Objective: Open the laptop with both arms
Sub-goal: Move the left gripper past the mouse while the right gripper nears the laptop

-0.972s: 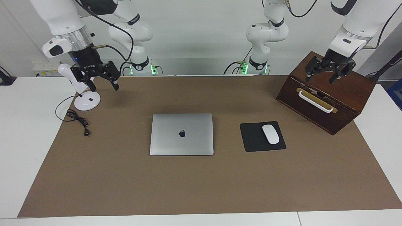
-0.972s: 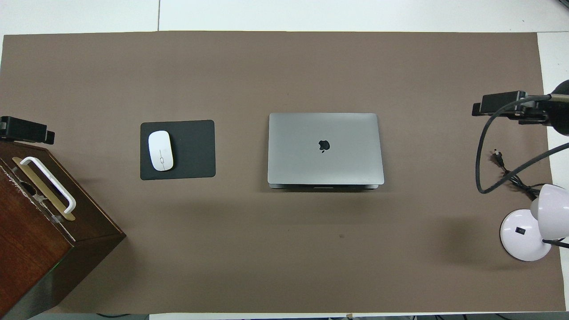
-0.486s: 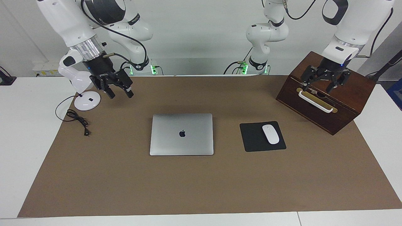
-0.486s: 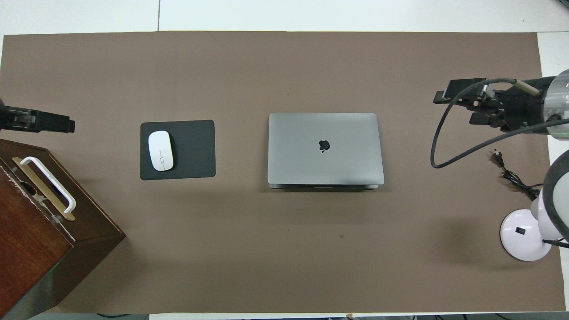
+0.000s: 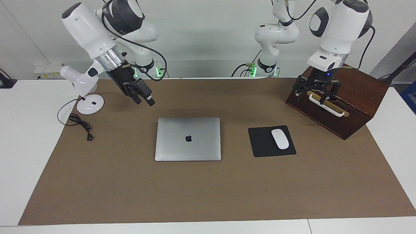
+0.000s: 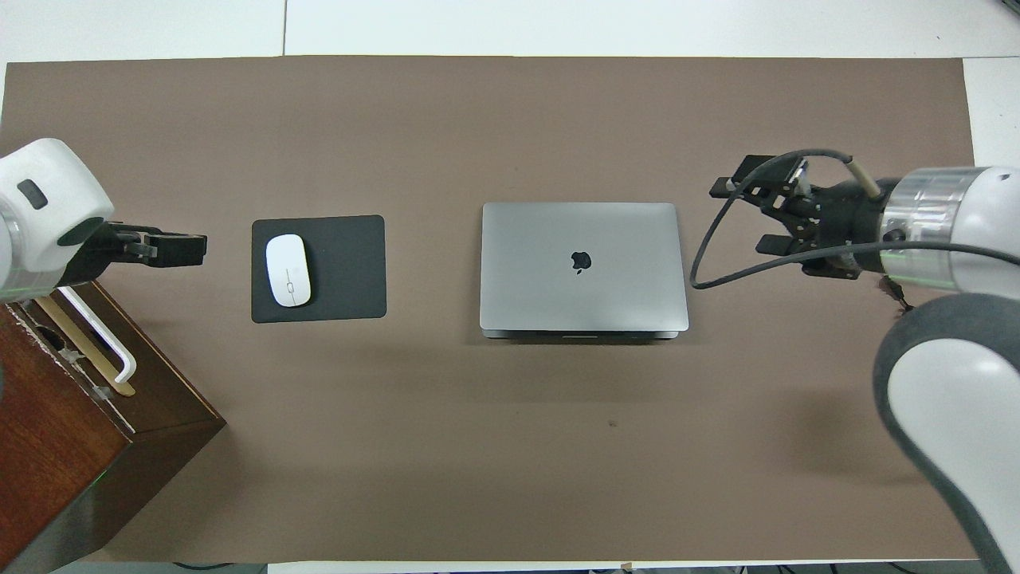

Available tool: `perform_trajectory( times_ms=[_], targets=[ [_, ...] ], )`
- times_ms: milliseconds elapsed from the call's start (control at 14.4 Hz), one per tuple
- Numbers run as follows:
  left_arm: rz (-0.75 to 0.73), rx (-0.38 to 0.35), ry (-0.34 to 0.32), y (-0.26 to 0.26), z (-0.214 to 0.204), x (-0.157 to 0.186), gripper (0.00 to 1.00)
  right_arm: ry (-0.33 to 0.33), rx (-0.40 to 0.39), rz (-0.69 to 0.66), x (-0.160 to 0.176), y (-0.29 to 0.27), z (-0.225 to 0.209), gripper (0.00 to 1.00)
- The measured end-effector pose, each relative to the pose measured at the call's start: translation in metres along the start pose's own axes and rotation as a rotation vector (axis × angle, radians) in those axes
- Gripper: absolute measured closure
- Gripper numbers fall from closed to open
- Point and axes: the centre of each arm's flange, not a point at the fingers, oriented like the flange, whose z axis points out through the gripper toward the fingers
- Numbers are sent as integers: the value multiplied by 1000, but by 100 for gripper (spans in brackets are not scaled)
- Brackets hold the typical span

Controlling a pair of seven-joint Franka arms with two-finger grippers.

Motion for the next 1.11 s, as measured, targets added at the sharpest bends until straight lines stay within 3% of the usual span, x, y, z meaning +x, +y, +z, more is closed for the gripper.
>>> perform_trajectory(
  times_ms=[347, 764, 1111],
  targets=[
    [36, 2, 81, 21, 28, -11, 0, -36, 26, 167, -46, 7, 18, 0],
    [71, -29, 157, 58, 82, -50, 0, -109, -64, 218, -100, 36, 57, 0],
    [42, -87, 236, 93, 118, -79, 0, -129, -122, 243, -111, 67, 81, 0]
  ],
)
